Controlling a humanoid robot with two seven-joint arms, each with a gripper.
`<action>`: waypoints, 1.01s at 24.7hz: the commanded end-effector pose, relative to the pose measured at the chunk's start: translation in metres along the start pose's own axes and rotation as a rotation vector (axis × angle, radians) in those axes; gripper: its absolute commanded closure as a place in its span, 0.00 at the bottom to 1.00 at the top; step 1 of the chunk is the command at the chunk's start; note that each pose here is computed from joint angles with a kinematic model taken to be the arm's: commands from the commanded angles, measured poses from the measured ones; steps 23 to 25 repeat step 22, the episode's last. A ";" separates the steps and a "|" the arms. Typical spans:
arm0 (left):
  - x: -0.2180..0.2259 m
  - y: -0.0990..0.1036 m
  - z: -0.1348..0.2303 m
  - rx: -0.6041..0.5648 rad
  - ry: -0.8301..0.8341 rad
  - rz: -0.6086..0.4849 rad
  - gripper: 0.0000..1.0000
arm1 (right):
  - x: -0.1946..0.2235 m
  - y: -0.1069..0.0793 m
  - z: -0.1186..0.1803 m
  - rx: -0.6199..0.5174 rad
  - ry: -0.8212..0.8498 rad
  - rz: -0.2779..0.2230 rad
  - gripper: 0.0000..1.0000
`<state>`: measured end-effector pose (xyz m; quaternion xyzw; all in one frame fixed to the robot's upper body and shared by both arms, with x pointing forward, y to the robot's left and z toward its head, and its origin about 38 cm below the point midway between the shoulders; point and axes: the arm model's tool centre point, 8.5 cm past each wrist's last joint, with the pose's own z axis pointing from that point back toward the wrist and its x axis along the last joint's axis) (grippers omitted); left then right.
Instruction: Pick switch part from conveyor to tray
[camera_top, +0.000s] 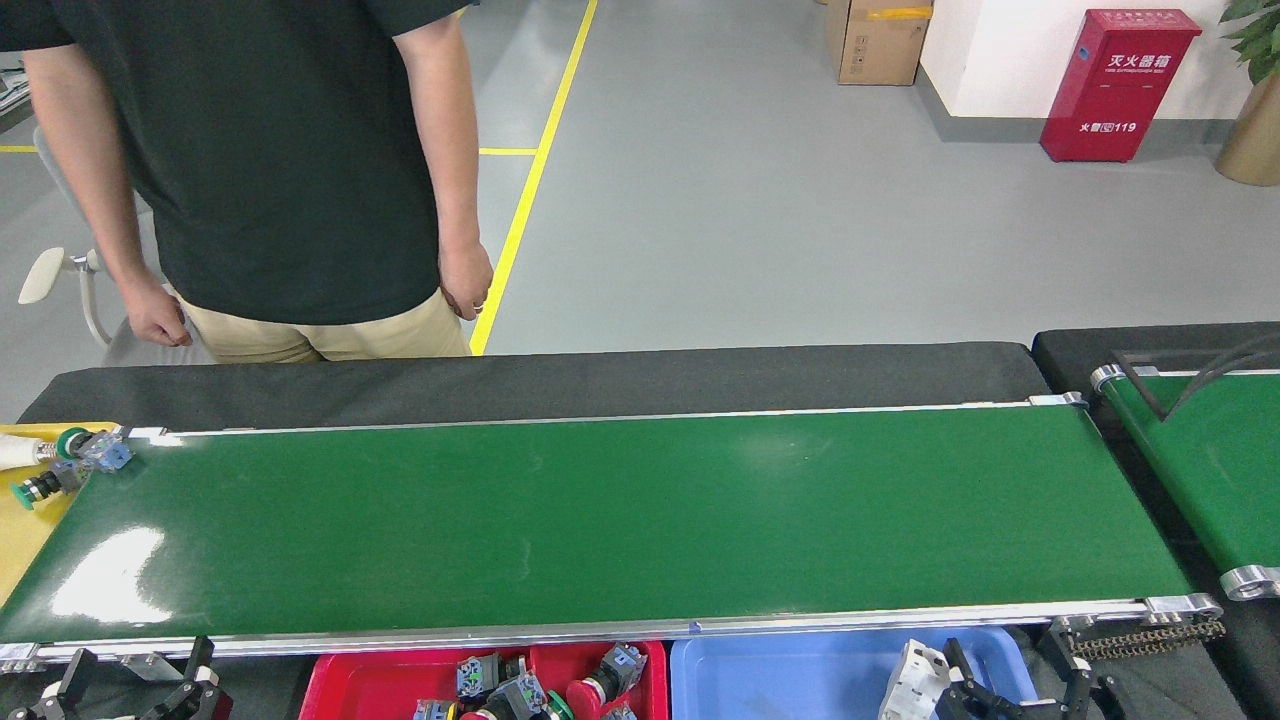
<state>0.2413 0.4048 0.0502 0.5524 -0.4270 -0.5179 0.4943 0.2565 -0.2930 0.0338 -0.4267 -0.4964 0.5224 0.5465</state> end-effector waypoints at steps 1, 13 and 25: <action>-0.003 0.006 -0.001 0.015 -0.009 -0.014 0.00 | -0.003 -0.005 -0.001 -0.002 0.004 0.007 0.00; 0.010 0.006 -0.019 -0.041 -0.074 0.012 0.00 | -0.007 -0.006 -0.001 -0.003 0.015 0.009 0.00; 0.003 0.004 -0.014 -0.042 -0.051 0.010 0.00 | -0.009 -0.009 -0.003 -0.010 0.010 0.021 0.00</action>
